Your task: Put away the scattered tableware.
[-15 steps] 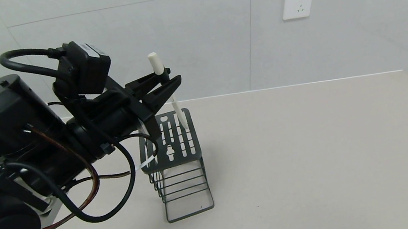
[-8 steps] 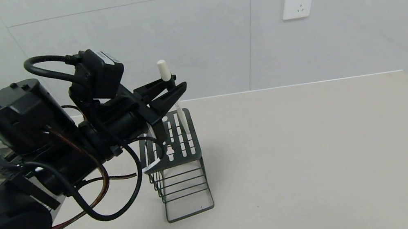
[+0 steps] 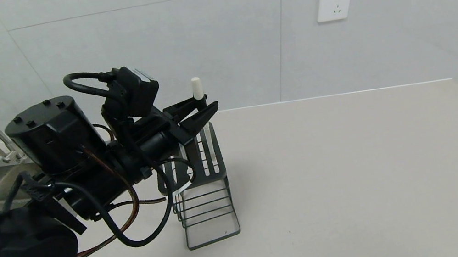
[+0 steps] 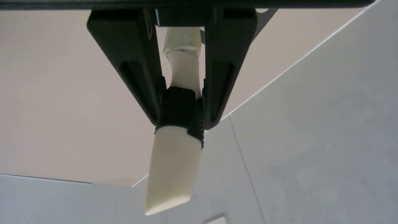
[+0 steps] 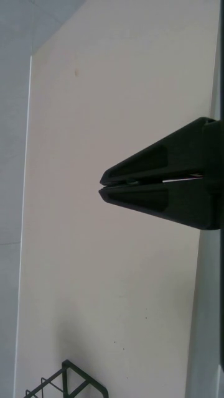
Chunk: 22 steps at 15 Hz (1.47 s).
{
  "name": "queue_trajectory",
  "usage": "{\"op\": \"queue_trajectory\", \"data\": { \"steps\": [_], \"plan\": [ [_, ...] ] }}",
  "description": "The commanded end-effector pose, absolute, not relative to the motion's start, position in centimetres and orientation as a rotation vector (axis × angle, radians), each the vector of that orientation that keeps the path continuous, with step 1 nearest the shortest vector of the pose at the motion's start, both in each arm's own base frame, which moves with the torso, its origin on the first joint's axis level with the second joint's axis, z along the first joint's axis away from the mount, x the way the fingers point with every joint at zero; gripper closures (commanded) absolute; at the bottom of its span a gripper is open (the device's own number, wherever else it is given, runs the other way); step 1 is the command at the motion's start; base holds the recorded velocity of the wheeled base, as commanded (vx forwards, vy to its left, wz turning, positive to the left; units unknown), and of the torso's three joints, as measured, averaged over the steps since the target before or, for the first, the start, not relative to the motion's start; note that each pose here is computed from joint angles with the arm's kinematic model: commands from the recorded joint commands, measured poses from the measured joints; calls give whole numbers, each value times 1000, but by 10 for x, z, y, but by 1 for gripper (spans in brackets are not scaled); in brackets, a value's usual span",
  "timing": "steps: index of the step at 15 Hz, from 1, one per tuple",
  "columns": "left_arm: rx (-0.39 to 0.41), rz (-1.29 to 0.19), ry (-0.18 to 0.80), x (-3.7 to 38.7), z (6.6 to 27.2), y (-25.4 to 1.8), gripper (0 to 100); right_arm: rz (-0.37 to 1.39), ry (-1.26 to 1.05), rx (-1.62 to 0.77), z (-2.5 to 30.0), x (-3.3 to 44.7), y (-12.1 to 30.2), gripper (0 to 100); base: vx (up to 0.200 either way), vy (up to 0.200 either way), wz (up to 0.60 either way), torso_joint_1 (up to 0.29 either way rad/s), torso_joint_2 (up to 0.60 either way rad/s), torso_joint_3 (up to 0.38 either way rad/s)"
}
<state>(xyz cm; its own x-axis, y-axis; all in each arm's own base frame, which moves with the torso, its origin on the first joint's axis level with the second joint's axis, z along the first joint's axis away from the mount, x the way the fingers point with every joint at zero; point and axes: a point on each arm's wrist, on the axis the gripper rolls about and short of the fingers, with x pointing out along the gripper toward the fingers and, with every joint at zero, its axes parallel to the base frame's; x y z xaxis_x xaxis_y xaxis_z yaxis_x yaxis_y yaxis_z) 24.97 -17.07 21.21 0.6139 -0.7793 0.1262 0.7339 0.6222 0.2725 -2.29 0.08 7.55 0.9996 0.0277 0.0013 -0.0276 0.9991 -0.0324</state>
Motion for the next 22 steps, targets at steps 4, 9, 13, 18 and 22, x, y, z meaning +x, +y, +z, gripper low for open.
{"op": "queue_trajectory", "data": {
  "steps": [4, 9, 13, 18, 22],
  "plan": [
    [198, -876, -218, 254, 205, -172, 100, 28, 0, -32, 75, -23, 1, 100, 0, 0, 0, 0, 0, 0],
    [202, -875, -192, 259, 197, -175, 100, 29, 0, -32, 75, -23, 1, 100, 0, 0, 0, 0, 0, 0],
    [204, -875, -173, 261, 191, -175, 100, 29, 0, -34, 75, -23, 1, 100, 0, 0, 0, 0, 0, 0],
    [183, -879, -145, 265, 183, -178, 100, 29, 0, -34, 75, -23, 1, 100, 0, 0, 0, 0, 0, 0],
    [159, -857, -122, 263, 179, -176, 100, 29, 0, -34, 75, -23, 1, 100, 0, 0, 0, 0, 0, 0]
  ]
}}
